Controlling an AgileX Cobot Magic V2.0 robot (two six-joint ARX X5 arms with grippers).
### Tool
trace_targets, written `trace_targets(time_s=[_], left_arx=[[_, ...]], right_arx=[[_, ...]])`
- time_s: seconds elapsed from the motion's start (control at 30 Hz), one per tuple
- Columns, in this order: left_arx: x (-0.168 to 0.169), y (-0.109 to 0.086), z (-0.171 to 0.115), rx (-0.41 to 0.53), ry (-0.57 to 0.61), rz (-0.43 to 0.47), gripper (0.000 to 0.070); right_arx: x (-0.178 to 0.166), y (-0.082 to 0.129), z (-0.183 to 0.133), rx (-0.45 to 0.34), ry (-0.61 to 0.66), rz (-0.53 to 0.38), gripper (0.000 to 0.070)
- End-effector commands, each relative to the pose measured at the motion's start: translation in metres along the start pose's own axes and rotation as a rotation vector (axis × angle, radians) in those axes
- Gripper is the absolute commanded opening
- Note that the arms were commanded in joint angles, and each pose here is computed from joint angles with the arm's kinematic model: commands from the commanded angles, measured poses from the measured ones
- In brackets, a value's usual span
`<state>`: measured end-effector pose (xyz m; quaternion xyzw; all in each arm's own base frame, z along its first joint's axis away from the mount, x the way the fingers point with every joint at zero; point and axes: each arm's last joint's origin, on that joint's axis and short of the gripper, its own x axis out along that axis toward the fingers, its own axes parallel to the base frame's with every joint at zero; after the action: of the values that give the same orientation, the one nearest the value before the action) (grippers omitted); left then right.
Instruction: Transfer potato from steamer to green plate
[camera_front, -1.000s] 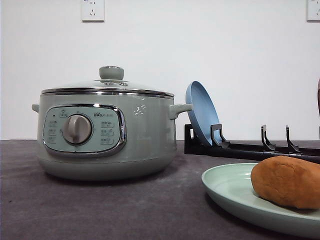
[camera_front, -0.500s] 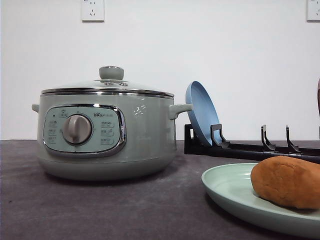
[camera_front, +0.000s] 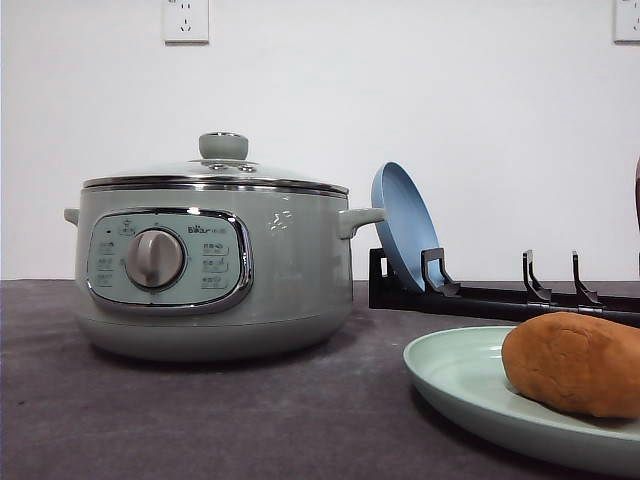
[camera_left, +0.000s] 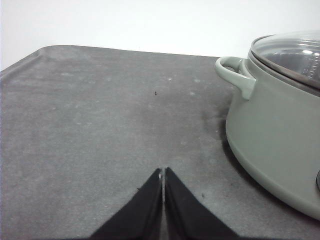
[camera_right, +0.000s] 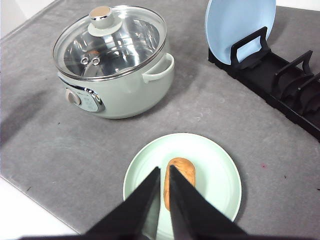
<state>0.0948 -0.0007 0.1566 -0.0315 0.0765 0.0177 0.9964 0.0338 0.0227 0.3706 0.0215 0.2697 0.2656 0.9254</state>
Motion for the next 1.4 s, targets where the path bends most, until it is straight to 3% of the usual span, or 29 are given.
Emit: trace_targets(time_s=[0.0, 0.33, 0.47, 0.57, 0.7, 0.9, 1.13, 1.37], left_arx=[[0.002, 0.001, -0.007, -0.001, 0.023, 0.012, 0.0000], [0.002, 0.001, -0.007, -0.001, 0.023, 0.012, 0.0000], [0.002, 0.001, -0.007, -0.001, 0.023, 0.012, 0.0000], [0.002, 0.001, -0.007, -0.001, 0.023, 0.012, 0.0000], [0.002, 0.001, -0.007, -0.001, 0.023, 0.012, 0.0000], [0.002, 0.001, -0.007, -0.001, 0.023, 0.012, 0.0000], [0.002, 0.001, -0.007, -0.001, 0.023, 0.012, 0.0000], [0.002, 0.001, -0.007, -0.001, 0.023, 0.012, 0.0000]], right_arx=[[-0.003, 0.001, 0.003, -0.011, -0.021, 0.008, 0.0019], [-0.002, -0.001, 0.003, 0.011, -0.026, -0.029, 0.0019], [0.009, -0.009, -0.004, 0.066, -0.050, -0.129, 0.0019], [0.029, -0.021, -0.015, 0.104, -0.136, -0.241, 0.0019], [0.060, -0.044, -0.038, 0.093, -0.308, -0.398, 0.0019], [0.099, -0.075, -0.090, 0.083, -0.477, -0.529, 0.0019], [0.124, -0.087, -0.135, 0.079, -0.459, -0.559, 0.0019], [0.138, -0.092, -0.158, 0.075, -0.422, -0.531, 0.0019]])
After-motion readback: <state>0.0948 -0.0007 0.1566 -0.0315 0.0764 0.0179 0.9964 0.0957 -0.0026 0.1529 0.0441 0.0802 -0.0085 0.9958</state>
